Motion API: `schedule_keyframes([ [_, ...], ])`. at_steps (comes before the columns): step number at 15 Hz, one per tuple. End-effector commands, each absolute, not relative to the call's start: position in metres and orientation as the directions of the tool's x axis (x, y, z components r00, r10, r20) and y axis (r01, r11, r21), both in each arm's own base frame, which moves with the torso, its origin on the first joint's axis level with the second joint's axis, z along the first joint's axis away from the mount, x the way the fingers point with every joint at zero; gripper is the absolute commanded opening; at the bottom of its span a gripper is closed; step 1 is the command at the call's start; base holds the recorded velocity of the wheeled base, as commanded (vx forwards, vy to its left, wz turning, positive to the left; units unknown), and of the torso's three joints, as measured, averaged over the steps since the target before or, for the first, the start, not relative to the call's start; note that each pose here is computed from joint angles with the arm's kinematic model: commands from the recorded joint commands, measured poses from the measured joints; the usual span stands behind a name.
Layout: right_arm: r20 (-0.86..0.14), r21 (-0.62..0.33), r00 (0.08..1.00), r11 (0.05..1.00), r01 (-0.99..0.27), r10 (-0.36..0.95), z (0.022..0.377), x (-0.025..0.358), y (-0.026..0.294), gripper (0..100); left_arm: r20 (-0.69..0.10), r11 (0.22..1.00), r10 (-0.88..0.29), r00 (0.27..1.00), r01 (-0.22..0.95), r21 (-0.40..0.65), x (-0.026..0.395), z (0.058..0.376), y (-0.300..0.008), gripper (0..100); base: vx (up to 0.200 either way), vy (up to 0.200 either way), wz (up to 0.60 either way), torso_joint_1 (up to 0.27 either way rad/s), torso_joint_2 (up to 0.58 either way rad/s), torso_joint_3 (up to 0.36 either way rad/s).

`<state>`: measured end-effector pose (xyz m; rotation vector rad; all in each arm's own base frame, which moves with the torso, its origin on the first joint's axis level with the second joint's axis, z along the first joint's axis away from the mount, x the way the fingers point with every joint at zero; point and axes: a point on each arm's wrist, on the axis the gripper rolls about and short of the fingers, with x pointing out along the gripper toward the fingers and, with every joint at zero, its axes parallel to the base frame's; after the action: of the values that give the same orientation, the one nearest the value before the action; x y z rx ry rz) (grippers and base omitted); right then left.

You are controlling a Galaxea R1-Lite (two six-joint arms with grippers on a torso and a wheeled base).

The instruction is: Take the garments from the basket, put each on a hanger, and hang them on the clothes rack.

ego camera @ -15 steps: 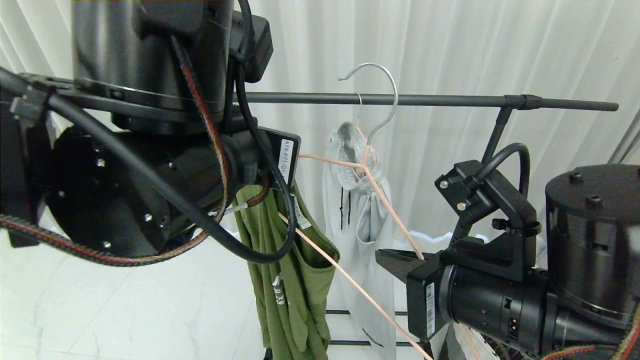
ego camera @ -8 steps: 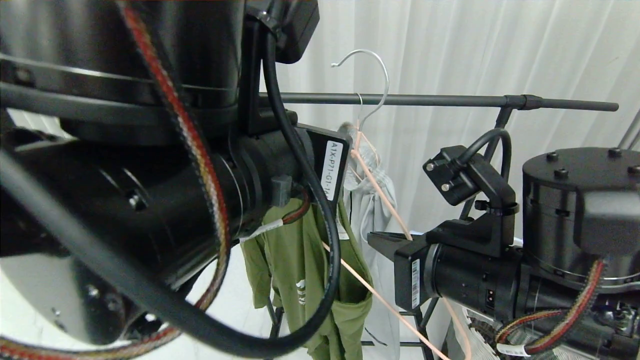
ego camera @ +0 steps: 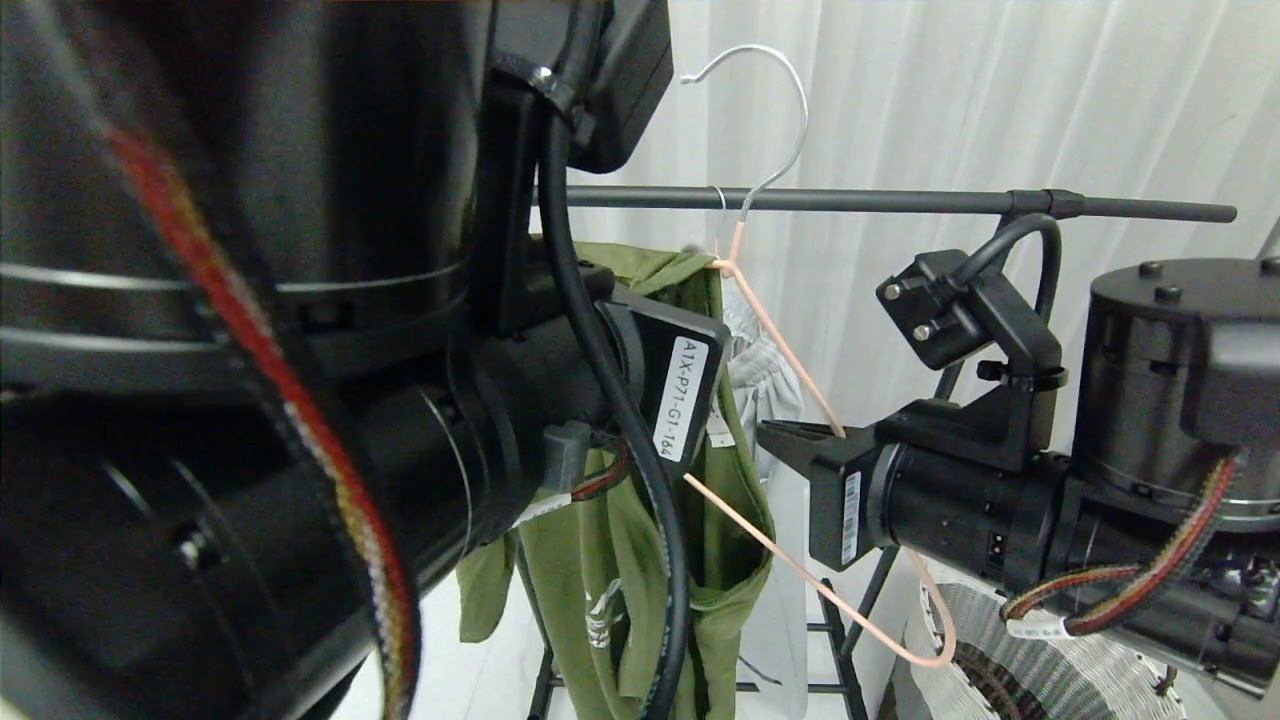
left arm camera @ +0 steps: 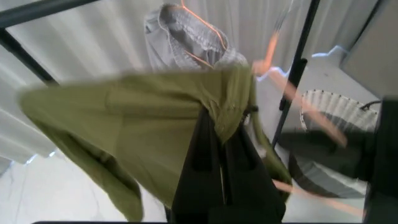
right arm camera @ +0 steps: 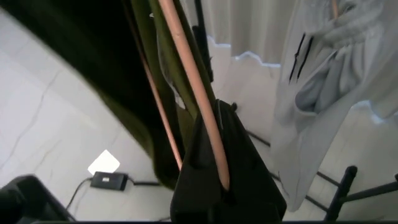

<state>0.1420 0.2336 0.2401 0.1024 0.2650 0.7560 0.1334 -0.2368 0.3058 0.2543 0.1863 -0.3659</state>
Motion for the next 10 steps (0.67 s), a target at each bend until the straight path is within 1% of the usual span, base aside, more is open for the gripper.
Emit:
schedule_keyframes([
  [1, -0.168, 0.19, 0.707, 0.726, -0.66, 0.687, 0.247, 0.142, 0.229, 0, -0.23, 0.902, -0.325, 0.917, 0.374, 0.215, 0.133, 0.303, -0.235, 0, 0.0, 0.0, 0.0, 0.0, 0.0, 0.0],
  [7, -0.136, 0.129, 0.71, 0.723, -0.679, 0.691, 0.255, 0.138, 0.222, 0, -0.244, 0.898, -0.321, 0.915, 0.376, 0.228, 0.132, 0.296, -0.234, 0, 0.0, 0.0, 0.0, 0.0, 0.0, 0.0],
  [8, -0.131, 0.126, 0.711, 0.723, -0.679, 0.691, 0.256, 0.138, 0.221, 0, -0.244, 0.896, -0.327, 0.913, 0.381, 0.226, 0.13, 0.296, -0.235, 100, 0.0, 0.0, 0.0, 0.0, 0.0, 0.0],
  [10, -0.124, 0.114, 0.713, 0.723, -0.681, 0.69, 0.258, 0.137, 0.219, 0, -0.245, 0.895, -0.329, 0.912, 0.384, 0.225, 0.13, 0.296, -0.235, 100, 0.0, 0.0, 0.0, 0.0, 0.0, 0.0],
])
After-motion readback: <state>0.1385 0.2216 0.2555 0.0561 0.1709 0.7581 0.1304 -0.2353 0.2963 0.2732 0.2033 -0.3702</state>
